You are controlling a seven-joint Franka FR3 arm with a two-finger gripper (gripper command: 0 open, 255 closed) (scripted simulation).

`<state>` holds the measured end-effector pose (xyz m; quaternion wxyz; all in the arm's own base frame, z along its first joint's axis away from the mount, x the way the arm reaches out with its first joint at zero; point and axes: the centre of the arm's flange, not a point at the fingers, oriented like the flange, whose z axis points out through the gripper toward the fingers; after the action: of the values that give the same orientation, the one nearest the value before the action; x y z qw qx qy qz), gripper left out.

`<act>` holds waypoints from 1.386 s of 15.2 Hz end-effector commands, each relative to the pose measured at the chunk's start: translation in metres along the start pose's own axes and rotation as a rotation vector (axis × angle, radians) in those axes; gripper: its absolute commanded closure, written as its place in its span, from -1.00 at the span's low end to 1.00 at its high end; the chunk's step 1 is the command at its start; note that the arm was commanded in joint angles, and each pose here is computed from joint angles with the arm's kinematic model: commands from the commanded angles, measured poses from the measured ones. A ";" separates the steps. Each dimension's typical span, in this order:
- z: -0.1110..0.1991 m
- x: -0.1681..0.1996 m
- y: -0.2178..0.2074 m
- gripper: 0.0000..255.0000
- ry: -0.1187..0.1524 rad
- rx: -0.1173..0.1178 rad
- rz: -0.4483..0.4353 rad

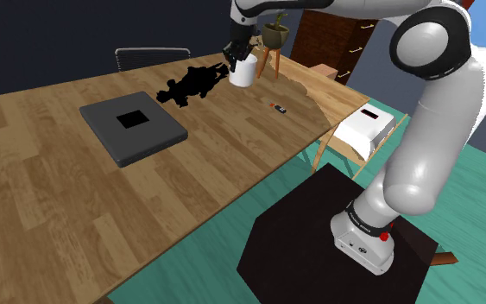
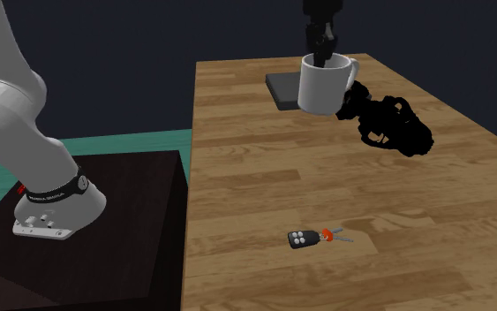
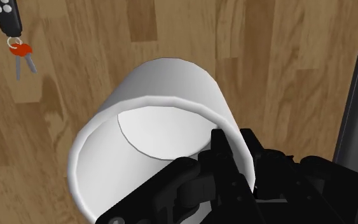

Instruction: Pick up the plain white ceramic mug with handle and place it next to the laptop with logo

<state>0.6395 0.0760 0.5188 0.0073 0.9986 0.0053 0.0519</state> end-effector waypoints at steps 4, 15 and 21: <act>0.000 0.035 -0.056 1.00 0.000 0.000 0.001; 0.034 0.063 -0.105 1.00 0.000 0.000 0.001; 0.065 0.059 -0.105 1.00 0.000 0.000 0.001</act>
<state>0.7056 0.1802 0.4631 0.0072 0.9986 0.0049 0.0513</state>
